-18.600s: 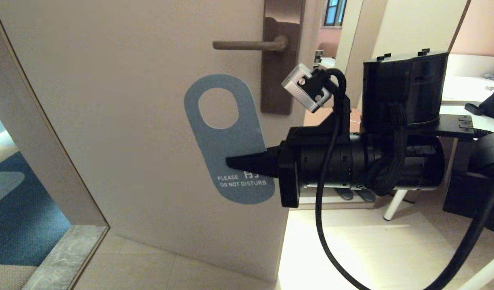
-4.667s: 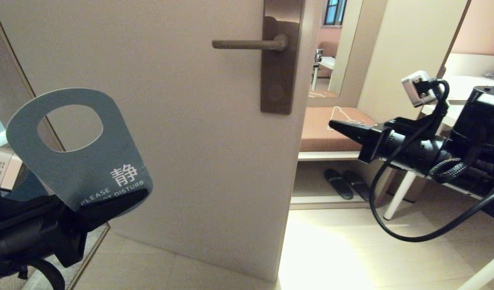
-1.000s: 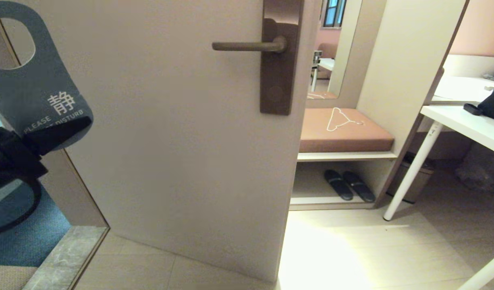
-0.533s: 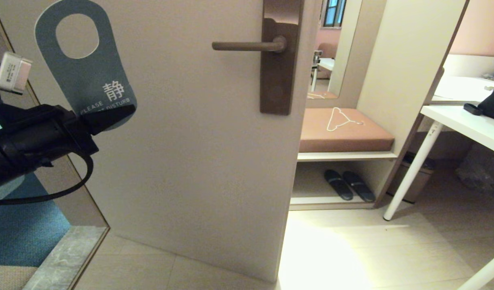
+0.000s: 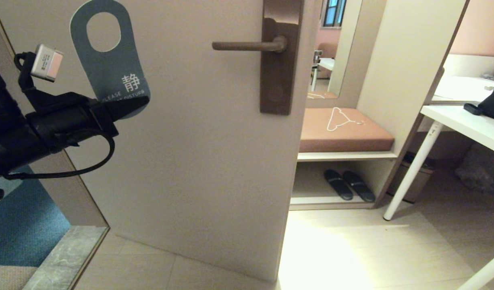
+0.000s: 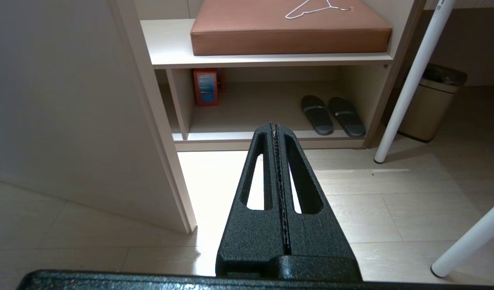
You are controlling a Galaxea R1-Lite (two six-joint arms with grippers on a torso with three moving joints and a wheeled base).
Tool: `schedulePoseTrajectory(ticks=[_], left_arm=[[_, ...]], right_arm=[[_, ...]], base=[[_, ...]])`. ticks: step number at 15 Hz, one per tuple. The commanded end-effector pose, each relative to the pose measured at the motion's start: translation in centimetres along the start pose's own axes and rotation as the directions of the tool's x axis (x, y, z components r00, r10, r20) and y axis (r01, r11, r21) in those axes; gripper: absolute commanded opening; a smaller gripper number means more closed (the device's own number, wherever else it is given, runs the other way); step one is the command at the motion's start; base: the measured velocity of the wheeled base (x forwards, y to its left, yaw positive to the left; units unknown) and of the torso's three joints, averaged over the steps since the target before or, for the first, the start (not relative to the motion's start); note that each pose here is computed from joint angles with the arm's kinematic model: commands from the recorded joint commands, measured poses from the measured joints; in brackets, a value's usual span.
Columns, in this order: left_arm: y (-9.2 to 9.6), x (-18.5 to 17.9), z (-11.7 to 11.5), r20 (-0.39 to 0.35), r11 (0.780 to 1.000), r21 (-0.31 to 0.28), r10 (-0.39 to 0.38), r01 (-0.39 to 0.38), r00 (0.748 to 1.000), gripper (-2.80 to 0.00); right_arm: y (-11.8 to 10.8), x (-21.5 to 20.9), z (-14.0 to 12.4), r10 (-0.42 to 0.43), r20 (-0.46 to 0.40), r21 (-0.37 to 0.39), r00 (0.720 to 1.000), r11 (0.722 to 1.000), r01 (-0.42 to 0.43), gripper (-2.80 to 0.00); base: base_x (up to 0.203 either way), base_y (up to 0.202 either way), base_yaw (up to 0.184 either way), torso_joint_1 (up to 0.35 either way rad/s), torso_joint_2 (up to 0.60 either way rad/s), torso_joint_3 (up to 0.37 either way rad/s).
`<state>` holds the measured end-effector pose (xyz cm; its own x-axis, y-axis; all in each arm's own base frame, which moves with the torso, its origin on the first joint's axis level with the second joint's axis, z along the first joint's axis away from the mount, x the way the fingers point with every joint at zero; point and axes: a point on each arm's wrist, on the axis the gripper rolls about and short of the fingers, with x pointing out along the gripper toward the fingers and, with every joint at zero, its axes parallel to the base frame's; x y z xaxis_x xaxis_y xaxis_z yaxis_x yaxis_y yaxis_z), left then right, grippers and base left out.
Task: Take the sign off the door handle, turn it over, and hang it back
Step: Hang the sign back with the other side facing out
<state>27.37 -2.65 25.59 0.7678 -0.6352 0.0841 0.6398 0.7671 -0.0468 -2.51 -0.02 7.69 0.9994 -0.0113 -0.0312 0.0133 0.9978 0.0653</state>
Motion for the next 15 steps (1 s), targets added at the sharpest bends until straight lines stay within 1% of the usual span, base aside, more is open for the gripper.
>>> schedulePoseTrajectory(ticks=[1,3,6,9,12,13,15], left_arm=[[0.2,0.4,0.2,0.002,1.000,0.001,-0.006,0.006,1.000,-2.80],[0.1,1.1,0.7,0.004,1.000,0.002,-0.024,0.024,1.000,-2.80],[-0.6,2.1,1.3,-0.016,0.998,-0.013,-0.057,0.057,0.998,-2.80],[-1.0,3.7,1.0,-0.026,0.996,0.011,-0.086,0.087,0.996,-2.80],[-0.8,4.7,0.8,-0.056,0.997,0.022,-0.079,0.080,0.995,-2.80],[-0.6,5.0,0.7,-0.063,0.997,0.034,-0.067,0.070,0.996,-2.80],[-0.8,5.8,0.7,-0.069,0.998,0.051,-0.041,0.045,0.997,-2.80]], right_arm=[[0.0,0.0,0.0,-0.001,-0.001,0.000,1.000,1.000,0.001,-2.80],[0.0,0.0,0.0,-0.001,-0.001,0.000,1.000,1.000,0.001,-2.80],[0.0,0.0,0.0,0.000,-0.001,0.000,1.000,1.000,0.000,-2.80],[0.0,0.0,0.0,-0.001,-0.002,0.000,1.000,1.000,0.001,-2.80],[0.0,0.0,0.0,-0.001,-0.001,0.000,1.000,1.000,0.001,-2.80],[0.0,0.0,0.0,-0.001,-0.001,0.000,1.000,1.000,0.001,-2.80],[0.0,0.0,0.0,0.000,-0.001,0.000,1.000,1.000,0.000,-2.80]], base=[[0.000,0.000,0.000,0.000,0.00,0.000],[0.000,0.000,0.000,0.000,0.00,0.000],[0.000,0.000,0.000,0.000,0.00,0.000],[0.000,0.000,0.000,0.000,0.00,0.000],[0.000,0.000,0.000,0.000,0.00,0.000],[0.000,0.000,0.000,0.000,0.00,0.000],[0.000,0.000,0.000,0.000,0.00,0.000]])
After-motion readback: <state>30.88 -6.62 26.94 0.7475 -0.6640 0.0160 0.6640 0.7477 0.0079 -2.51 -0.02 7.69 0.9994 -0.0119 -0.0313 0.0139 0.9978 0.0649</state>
